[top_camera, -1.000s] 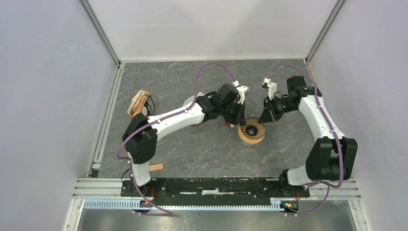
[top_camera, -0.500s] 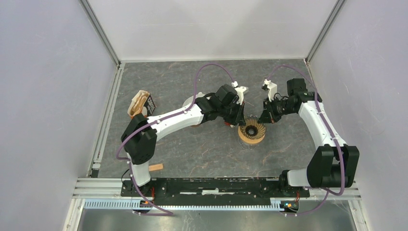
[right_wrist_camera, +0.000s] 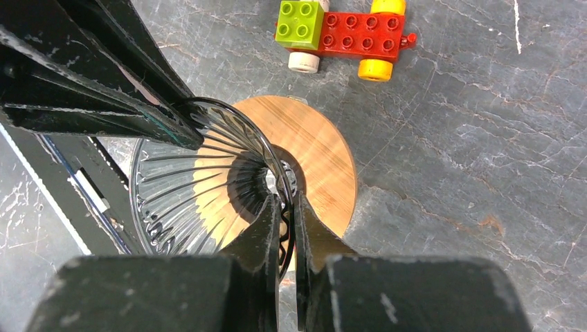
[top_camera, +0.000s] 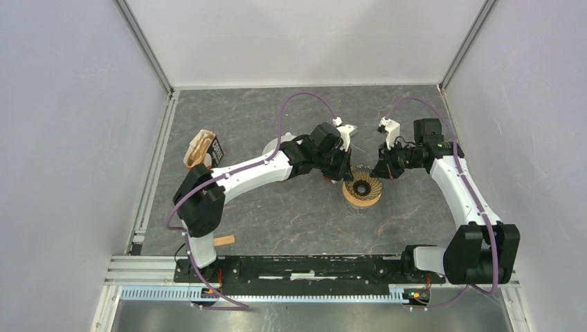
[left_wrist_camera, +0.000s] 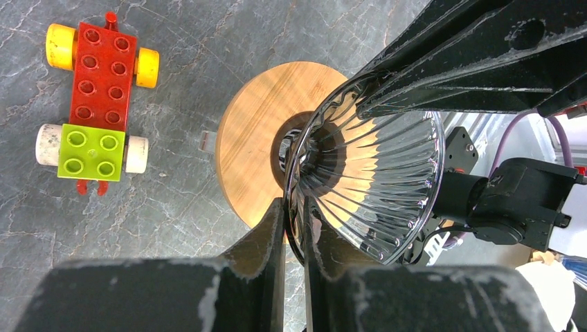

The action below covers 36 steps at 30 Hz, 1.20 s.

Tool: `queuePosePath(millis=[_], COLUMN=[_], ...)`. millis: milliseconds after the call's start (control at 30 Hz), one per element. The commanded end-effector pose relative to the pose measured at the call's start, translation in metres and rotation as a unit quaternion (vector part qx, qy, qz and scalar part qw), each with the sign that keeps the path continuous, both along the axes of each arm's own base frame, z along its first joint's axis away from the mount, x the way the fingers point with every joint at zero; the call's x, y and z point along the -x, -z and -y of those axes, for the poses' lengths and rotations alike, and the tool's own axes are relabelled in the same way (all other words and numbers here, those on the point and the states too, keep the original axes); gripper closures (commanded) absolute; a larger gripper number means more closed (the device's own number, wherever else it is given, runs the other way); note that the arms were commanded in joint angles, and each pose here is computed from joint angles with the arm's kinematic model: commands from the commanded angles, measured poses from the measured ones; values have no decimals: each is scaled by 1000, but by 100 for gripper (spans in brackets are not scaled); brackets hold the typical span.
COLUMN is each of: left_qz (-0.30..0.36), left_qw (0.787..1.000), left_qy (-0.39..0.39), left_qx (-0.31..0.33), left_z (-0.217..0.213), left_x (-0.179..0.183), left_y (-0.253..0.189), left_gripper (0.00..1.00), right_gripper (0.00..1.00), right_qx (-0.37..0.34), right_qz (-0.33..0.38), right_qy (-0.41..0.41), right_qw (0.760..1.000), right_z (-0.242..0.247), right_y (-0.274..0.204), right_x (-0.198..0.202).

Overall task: Place the coffee filter in the dripper
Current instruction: Place the coffee dripper in the dripper holder.

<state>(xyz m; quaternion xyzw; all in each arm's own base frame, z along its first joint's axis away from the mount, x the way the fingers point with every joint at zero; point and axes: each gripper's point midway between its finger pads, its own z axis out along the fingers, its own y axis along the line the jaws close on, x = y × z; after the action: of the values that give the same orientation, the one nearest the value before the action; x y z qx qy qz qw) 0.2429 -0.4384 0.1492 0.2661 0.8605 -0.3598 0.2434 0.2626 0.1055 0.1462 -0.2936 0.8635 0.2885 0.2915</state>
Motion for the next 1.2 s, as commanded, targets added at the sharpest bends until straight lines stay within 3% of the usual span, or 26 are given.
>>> queuePosePath(millis=[0,800,1167], left_qz=[-52,-54,-10], left_qw=[992,989,990], left_qy=[28,39,54], left_qx=[-116,-132,-132], left_z=[-24,-27,-26], left_x=[35,48,55], left_y=[80,102,100], left_gripper=[98,98,98], right_gripper=[100,100,100], right_qx=[61,69,68], right_qz=[-6,-8,24], right_qy=[-19,-23,-24], right_qw=[998,997,997], right_z=[10,13,12], right_y=[41,67,63], right_x=[4,18,18])
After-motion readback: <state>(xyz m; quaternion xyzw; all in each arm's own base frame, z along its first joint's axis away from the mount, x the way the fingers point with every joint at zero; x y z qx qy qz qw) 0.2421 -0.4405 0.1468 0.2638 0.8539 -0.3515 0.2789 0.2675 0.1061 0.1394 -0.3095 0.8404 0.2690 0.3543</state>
